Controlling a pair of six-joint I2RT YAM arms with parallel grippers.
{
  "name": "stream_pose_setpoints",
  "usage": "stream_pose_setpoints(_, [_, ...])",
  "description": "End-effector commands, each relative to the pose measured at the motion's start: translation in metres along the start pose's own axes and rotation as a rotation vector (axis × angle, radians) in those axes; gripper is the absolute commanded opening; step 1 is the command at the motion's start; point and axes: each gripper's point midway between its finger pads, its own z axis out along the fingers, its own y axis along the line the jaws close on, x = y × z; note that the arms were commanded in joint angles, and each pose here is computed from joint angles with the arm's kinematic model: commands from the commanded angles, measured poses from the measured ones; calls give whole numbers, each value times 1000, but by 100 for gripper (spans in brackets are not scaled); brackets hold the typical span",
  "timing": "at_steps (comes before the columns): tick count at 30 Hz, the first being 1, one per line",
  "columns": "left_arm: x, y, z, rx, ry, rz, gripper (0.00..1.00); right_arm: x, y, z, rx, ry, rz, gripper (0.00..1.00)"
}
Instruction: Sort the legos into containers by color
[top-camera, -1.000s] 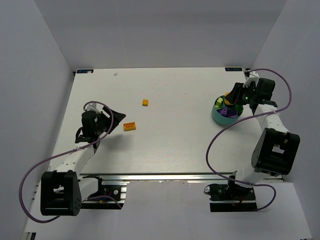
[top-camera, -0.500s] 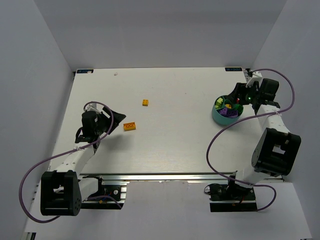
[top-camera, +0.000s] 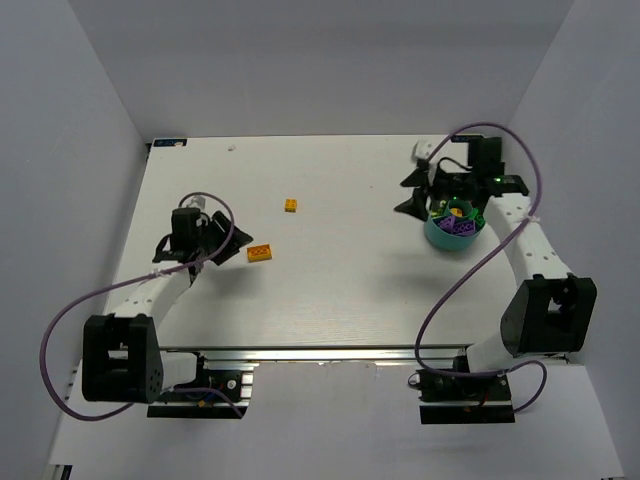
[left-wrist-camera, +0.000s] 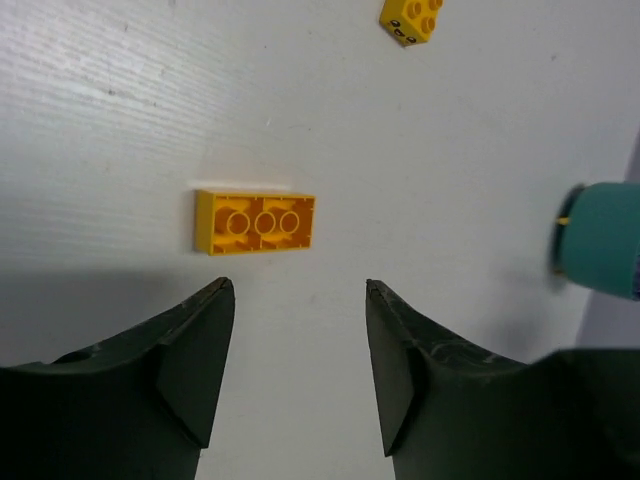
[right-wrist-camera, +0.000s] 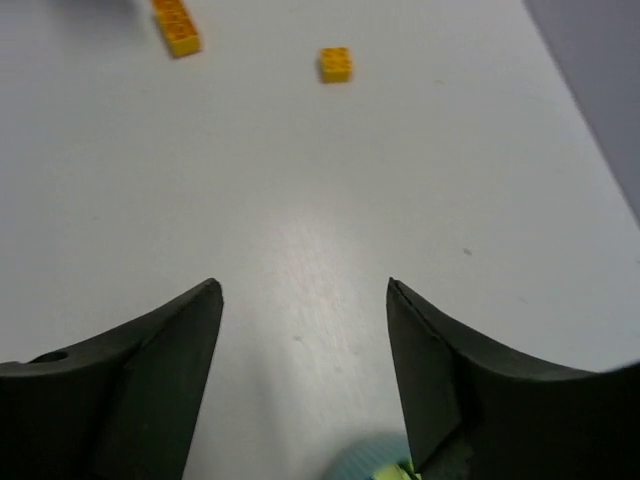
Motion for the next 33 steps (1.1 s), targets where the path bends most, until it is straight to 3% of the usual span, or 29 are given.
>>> stream_pose_setpoints(1, [-5, -4, -1, -80, 51, 241, 65, 12, 47, 26, -173, 19, -74, 74])
stream_pose_setpoints(2, [5, -1, 3, -98, 106, 352, 67, 11, 47, 30, -173, 13, -82, 81])
stream_pose_setpoints(4, [6, -6, 8, -106, 124, 503, 70, 8, 48, 37, -189, 3, -78, 83])
stream_pose_setpoints(5, [9, -23, 10, -75, 140, 684, 70, 6, 46, 38, -191, -5, -73, 87])
stream_pose_setpoints(7, [21, -31, 18, -54, 187, 884, 72, 3, 41, 40, -187, -11, -61, 90])
stream_pose_setpoints(8, [28, -35, 20, -39, 211, 1067, 72, 4, 39, 41, -185, -8, -59, 89])
stream_pose_setpoints(11, [33, -32, 31, -40, 288, 1311, 73, 3, 38, 41, -179, -12, -53, 89])
stream_pose_setpoints(17, [20, -17, 47, -110, 366, 1522, 73, 5, 39, 39, -151, -11, -53, 89])
stream_pose_setpoints(25, [16, -16, 64, -111, 369, 1587, 72, 9, 38, 38, -135, -7, -23, 90])
stream_pose_setpoints(33, [35, 7, 78, -80, 475, 1602, 66, 8, 35, 46, -154, -11, 59, 89])
